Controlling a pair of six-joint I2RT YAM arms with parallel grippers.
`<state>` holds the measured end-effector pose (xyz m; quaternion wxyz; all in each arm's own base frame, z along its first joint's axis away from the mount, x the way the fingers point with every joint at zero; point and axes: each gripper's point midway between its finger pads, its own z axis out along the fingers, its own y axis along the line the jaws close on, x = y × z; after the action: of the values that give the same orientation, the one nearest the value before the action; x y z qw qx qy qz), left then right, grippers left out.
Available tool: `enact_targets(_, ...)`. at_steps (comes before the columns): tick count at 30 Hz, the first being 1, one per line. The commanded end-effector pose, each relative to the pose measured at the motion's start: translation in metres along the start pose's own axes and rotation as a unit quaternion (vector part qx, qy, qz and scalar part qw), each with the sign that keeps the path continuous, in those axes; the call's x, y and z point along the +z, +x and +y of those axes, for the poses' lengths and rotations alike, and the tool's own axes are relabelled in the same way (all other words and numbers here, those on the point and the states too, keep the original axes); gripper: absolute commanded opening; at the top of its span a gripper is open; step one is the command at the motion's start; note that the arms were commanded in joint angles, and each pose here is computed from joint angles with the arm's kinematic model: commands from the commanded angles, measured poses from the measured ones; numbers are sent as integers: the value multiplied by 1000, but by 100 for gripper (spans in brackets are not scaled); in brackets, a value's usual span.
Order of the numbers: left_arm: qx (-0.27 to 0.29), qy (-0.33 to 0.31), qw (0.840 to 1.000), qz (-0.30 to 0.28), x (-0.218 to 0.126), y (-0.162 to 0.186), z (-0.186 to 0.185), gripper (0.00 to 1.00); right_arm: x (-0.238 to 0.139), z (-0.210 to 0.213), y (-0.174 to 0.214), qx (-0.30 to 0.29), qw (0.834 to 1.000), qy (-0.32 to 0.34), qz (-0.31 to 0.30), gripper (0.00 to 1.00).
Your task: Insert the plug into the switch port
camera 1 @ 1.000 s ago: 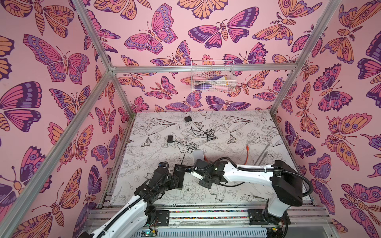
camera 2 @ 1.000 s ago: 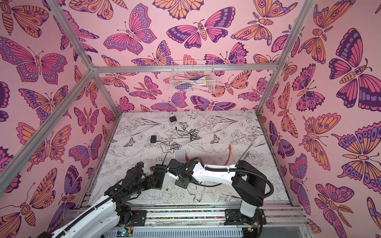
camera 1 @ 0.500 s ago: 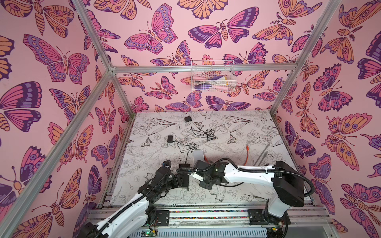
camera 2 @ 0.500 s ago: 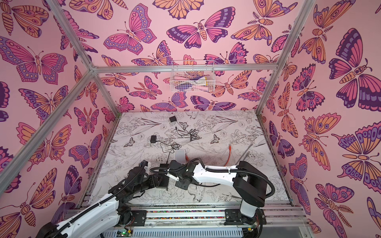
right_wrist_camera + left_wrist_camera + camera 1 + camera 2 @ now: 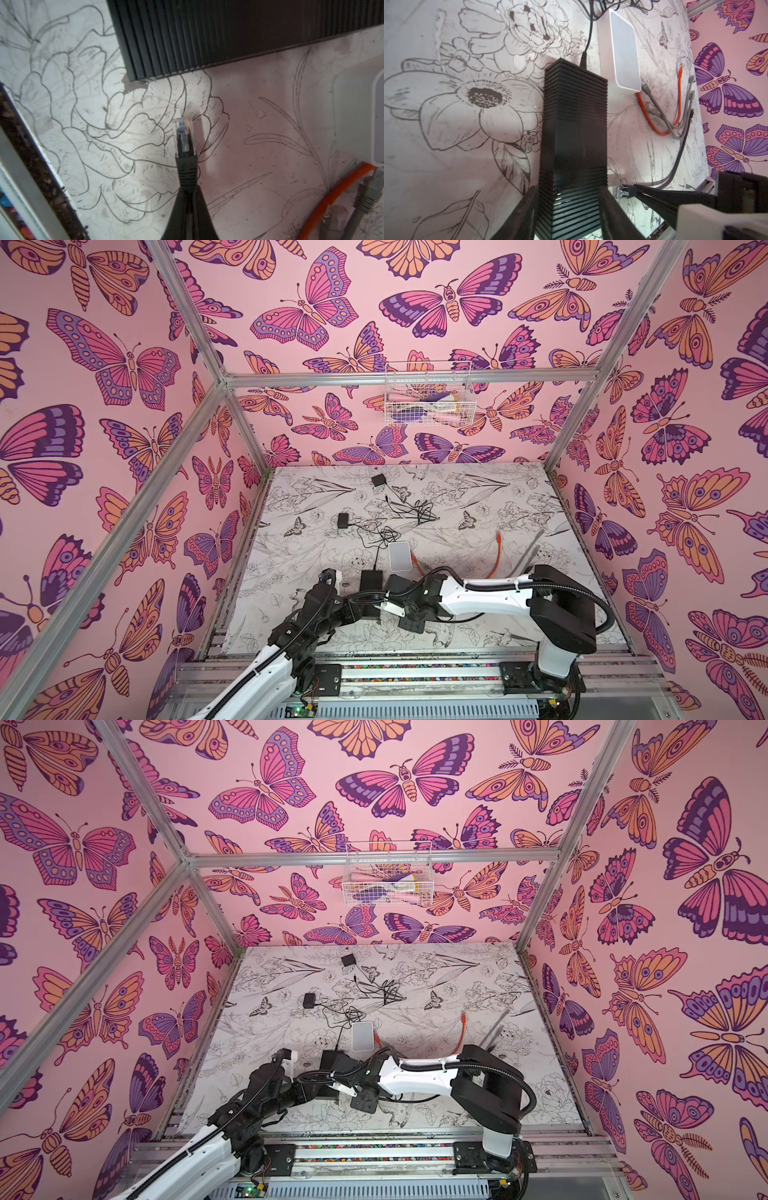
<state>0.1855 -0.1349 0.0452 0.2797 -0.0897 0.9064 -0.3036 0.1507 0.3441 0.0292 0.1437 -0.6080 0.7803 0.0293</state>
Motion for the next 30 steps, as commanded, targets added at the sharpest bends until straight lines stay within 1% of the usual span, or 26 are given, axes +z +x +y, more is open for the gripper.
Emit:
enact_targets(1, -5, -18, 1000, 18, 3, 11, 12, 49, -4, 7, -20, -12, 1000, -12, -23, 0)
enact_targets(8, -6, -12, 1000, 20, 6, 12, 11, 49, 1, 12, -27, -19, 999, -17, -24, 0)
enact_targets(13, -7, -11, 1000, 21, 7, 13, 12, 48, 6, 13, -28, -20, 1000, -17, -17, 0)
enact_targets(30, -7, -12, 999, 31, 9, 18, 15, 46, 4, 13, -41, -21, 999, -17, -38, 0)
